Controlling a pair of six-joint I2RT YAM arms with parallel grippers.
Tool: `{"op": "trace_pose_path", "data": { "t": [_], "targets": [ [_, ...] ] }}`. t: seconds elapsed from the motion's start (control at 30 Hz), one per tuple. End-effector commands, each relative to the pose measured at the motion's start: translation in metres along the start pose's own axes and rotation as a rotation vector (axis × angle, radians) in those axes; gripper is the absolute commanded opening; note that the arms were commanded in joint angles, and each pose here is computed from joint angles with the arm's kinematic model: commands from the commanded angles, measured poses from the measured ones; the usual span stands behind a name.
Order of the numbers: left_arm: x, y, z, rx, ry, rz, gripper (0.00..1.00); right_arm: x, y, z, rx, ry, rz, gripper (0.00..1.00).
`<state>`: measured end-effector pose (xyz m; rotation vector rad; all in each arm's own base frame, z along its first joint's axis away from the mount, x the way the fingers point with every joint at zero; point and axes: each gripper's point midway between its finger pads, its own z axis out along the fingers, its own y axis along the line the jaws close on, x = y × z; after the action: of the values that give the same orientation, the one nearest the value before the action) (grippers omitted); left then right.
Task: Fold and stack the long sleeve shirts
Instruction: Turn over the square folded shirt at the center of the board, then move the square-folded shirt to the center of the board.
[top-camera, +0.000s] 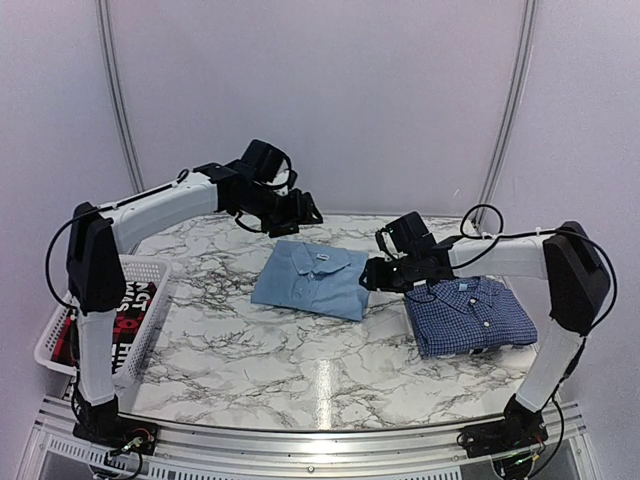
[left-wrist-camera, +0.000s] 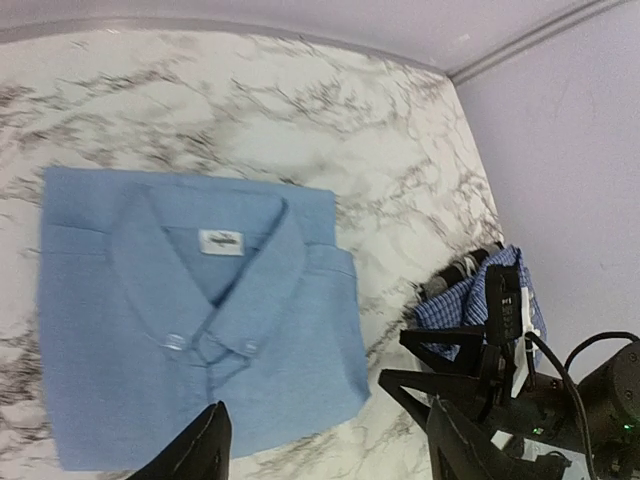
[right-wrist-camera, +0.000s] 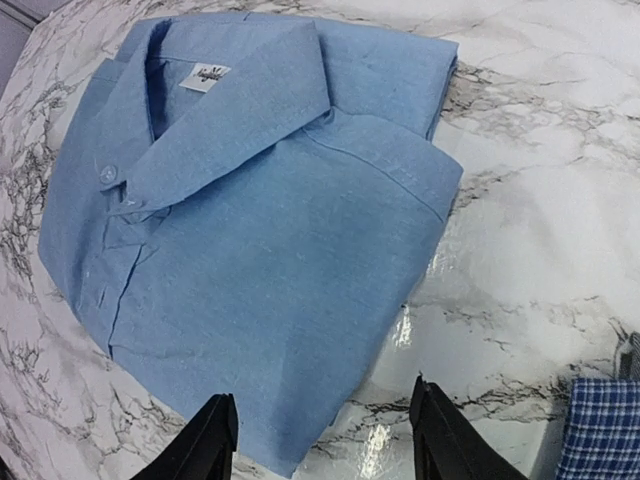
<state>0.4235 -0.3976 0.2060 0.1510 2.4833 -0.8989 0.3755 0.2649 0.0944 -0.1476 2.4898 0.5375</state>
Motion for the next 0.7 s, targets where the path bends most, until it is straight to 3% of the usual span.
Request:
{"op": "trace_pose_path", "data": {
  "t": [0.0,0.23,0.4,0.5,0.67],
  "targets": [
    [-0.005,0.079,-0.007,-0.122,0.019,0.029,0.68,-0.022,0.013,0.015,-0.035,-0.046,-0.002,0.54],
    [0.008,0.149,0.002,-0.174,0.085,0.022,0.63,-0.021,-0.004,0.029,0.001,-0.05,0.032,0.4],
    [0.024,0.176,0.022,-0.148,0.13,-0.001,0.63,-0.027,-0.024,0.042,0.015,-0.043,0.053,0.41],
    [0.035,0.182,0.038,-0.117,0.162,-0.016,0.65,-0.025,-0.03,0.05,-0.025,-0.019,0.087,0.46],
    [0.048,0.191,0.055,-0.109,0.181,-0.063,0.67,-0.016,-0.023,0.06,-0.076,0.015,0.092,0.49]
  ]
}}
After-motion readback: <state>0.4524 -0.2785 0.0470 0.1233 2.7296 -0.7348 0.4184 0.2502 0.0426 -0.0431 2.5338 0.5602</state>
